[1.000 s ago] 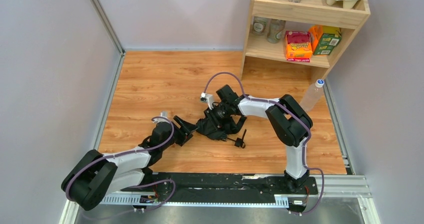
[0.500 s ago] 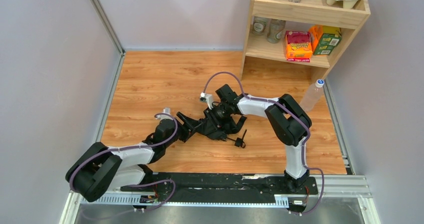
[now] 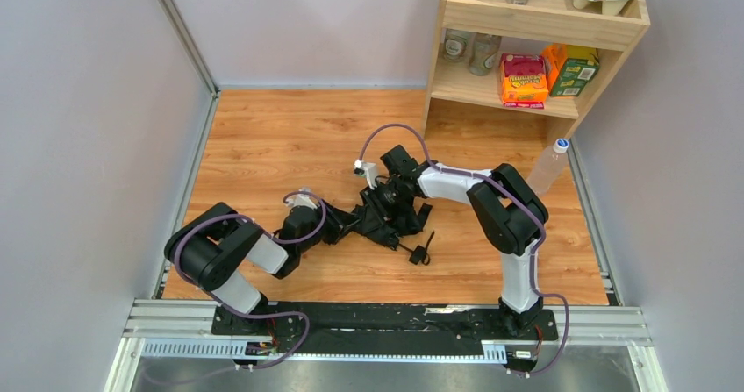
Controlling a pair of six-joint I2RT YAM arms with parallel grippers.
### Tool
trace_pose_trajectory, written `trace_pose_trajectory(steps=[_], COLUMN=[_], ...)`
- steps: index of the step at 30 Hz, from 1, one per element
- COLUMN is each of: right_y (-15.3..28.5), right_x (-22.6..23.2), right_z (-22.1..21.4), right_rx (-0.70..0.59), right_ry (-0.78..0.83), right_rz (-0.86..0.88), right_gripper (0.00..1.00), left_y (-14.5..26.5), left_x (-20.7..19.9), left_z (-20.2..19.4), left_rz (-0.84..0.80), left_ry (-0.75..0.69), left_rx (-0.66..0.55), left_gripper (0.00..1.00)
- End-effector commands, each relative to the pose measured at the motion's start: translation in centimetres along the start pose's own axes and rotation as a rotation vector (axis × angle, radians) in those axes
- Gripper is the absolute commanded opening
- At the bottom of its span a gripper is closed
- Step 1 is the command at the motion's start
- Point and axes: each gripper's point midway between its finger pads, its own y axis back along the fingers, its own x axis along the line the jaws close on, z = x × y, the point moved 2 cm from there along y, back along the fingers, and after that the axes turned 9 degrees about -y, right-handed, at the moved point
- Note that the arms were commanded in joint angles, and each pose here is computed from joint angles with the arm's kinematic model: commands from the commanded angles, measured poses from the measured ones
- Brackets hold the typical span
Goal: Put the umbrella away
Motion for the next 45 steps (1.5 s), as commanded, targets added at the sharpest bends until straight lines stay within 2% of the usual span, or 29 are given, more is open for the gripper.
trace_pose_trajectory(steps=[1, 4, 5, 6, 11, 13, 14, 15, 19, 20, 22, 25, 27, 30, 32, 33, 34, 35, 36, 38, 43, 45], right_y=[-2.4, -2.5, -2.4, -2.2, -0.6, -0.2, 0.0, 0.5, 1.1, 1.1, 1.5, 1.9, 1.6, -0.1, -1.1, -1.4, -1.6, -1.6, -1.6, -1.4, -1.0, -1.0], right_x=[-1.1, -0.9, -1.0, -1.0, 0.0, 0.2, 0.2, -0.4, -0.1, -0.1, -0.6, -2.8, -4.2, -4.6, -4.1, -3.9, -3.5, -3.2, -2.7, -2.2, -1.4, -1.3], right_z=[-6.6, -6.4, -5.9, -5.5, -3.5, -3.3, -3.3, -3.4, -4.4, -4.8, -5.2, -5.7, -6.7, -8.0, -8.7, -9.0, -9.5, -9.7, -9.8, -9.8, -9.1, -9.0], right_rx=[0.231, 0.218, 0.199, 0.18, 0.08, 0.079, 0.078, 0.08, 0.051, 0.038, 0.021, -0.001, 0.034, 0.068, 0.071, 0.078, 0.083, 0.08, 0.081, 0.068, 0.033, 0.023], right_ry=[-0.088, -0.093, -0.092, -0.099, -0.12, -0.125, -0.111, -0.106, -0.01, 0.025, 0.114, 0.155, 0.159, 0.112, 0.066, 0.036, 0.008, -0.014, -0.034, -0.071, -0.161, -0.181], right_rz=[-0.067, -0.068, -0.092, -0.114, -0.221, -0.256, -0.291, -0.367, -0.491, -0.552, -0.698, -0.888, -0.939, -0.829, -0.707, -0.639, -0.57, -0.508, -0.449, -0.335, -0.117, -0.069], right_gripper=[0.0, 0.0, 0.0, 0.04, 0.39, 0.4, 0.44, 0.54, 0.77, 0.86, 0.9, 0.86, 0.76, 0.4, 0.23, 0.15, 0.08, 0.02, 0.0, 0.0, 0.0, 0.0], left_y=[-0.9, -0.8, -0.7, -0.6, -0.1, 0.0, 0.1, 0.0, 0.1, 0.2, 0.3, 0.5, 0.6, 0.7, 0.9, 1.1, 1.4, 1.8, 2.4, 3.4, 5.4, 5.3], left_x=[0.9, 1.7, 1.4, 2.1, 2.8, 3.2, 3.3, 3.3, 3.4, 3.5, 3.4, 3.2, 2.8, 2.4, 1.6, 0.6, 0.4, -0.5, -0.1, -0.9, -3.1, -3.9], left_z=[-0.1, -0.2, 0.0, -0.3, -1.0, -1.1, -1.1, -1.1, -1.3, -1.3, -1.2, -1.1, -0.8, -0.5, -0.3, 0.0, -0.1, 0.5, 0.4, 1.2, 2.3, 2.3], left_rz=[0.024, 0.069, 0.063, 0.103, 0.147, 0.163, 0.166, 0.163, 0.166, 0.168, 0.167, 0.165, 0.157, 0.155, 0.156, 0.126, 0.123, 0.101, 0.128, 0.118, 0.048, -0.007], left_ry=[-0.079, -0.108, -0.113, -0.111, -0.086, -0.078, -0.076, -0.074, -0.063, -0.059, -0.048, -0.051, -0.05, -0.082, -0.122, -0.14, -0.181, -0.189, -0.183, -0.197, -0.149, -0.067], left_rx=[0.006, 0.02, 0.017, 0.032, 0.077, 0.077, 0.077, 0.077, 0.081, 0.08, 0.069, 0.065, 0.057, 0.051, 0.07, 0.072, 0.084, 0.063, 0.068, 0.042, -0.008, -0.016], left_gripper=[0.31, 0.14, 0.04, 0.0, 0.0, 0.0, 0.0, 0.0, 0.0, 0.0, 0.0, 0.0, 0.0, 0.0, 0.01, 0.04, 0.19, 0.39, 0.47, 0.75, 0.77, 0.77])
